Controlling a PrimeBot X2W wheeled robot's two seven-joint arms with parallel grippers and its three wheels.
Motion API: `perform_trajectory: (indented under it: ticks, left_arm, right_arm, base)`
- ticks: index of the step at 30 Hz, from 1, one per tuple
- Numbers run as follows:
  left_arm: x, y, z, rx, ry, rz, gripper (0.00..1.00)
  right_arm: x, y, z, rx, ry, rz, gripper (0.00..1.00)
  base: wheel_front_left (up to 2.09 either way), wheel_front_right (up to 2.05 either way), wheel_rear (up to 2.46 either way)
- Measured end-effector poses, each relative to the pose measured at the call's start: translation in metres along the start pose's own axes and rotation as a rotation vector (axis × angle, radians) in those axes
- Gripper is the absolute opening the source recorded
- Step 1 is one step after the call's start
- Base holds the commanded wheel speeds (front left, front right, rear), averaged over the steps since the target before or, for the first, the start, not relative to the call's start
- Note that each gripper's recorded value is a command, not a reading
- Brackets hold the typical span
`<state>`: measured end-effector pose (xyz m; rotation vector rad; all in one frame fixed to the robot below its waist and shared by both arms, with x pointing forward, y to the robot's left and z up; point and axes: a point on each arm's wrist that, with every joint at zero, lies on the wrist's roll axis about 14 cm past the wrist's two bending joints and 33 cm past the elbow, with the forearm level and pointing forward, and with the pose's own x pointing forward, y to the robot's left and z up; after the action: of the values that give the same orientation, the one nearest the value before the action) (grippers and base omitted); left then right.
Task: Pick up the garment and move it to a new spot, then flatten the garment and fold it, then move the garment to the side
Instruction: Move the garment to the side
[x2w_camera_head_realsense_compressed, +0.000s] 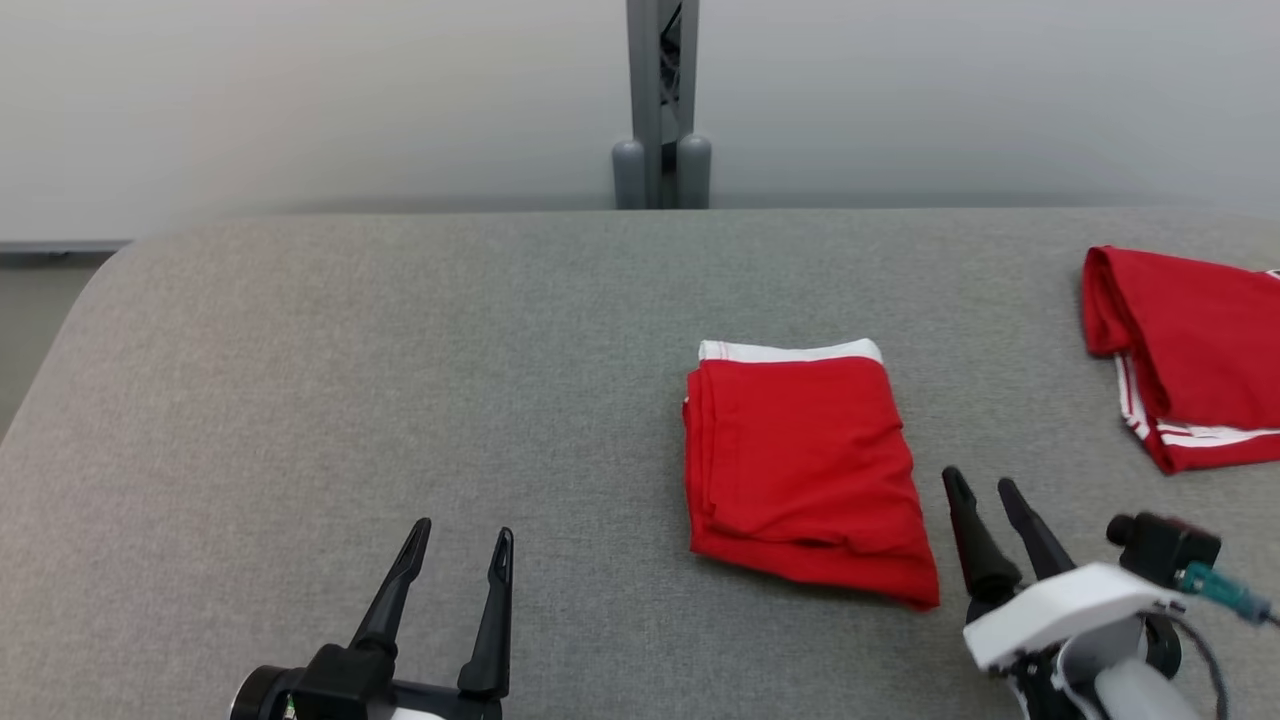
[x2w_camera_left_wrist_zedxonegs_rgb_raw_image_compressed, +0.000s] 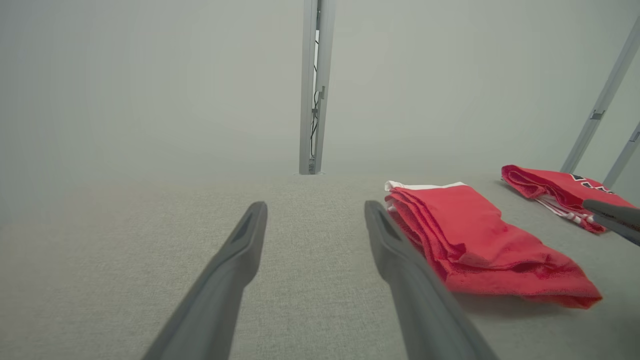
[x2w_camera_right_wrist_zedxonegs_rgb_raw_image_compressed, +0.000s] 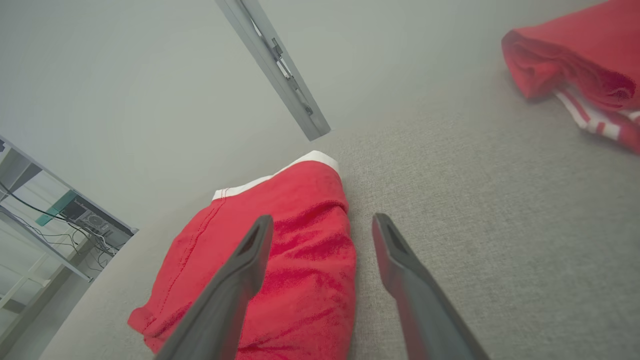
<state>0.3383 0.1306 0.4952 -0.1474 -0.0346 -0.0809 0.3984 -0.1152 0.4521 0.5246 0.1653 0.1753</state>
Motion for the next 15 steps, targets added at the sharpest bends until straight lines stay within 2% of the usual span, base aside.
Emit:
perform_trajectory:
  ticks: [8, 15]
  left_arm:
    - [0.009, 0.008, -0.006, 0.002, 0.021, 0.021, 1.0]
    - [0.018, 0.015, -0.013, 0.007, 0.043, 0.042, 1.0]
  right_arm:
    - [0.039, -0.008, -0.019, 0.131, 0.186, 0.015, 1.0]
    - [0.058, -0.014, -0.044, 0.169, 0.332, 0.021, 1.0]
  base:
    - [0.0, 0.0, 0.0]
    - [0.0, 0.0, 0.0]
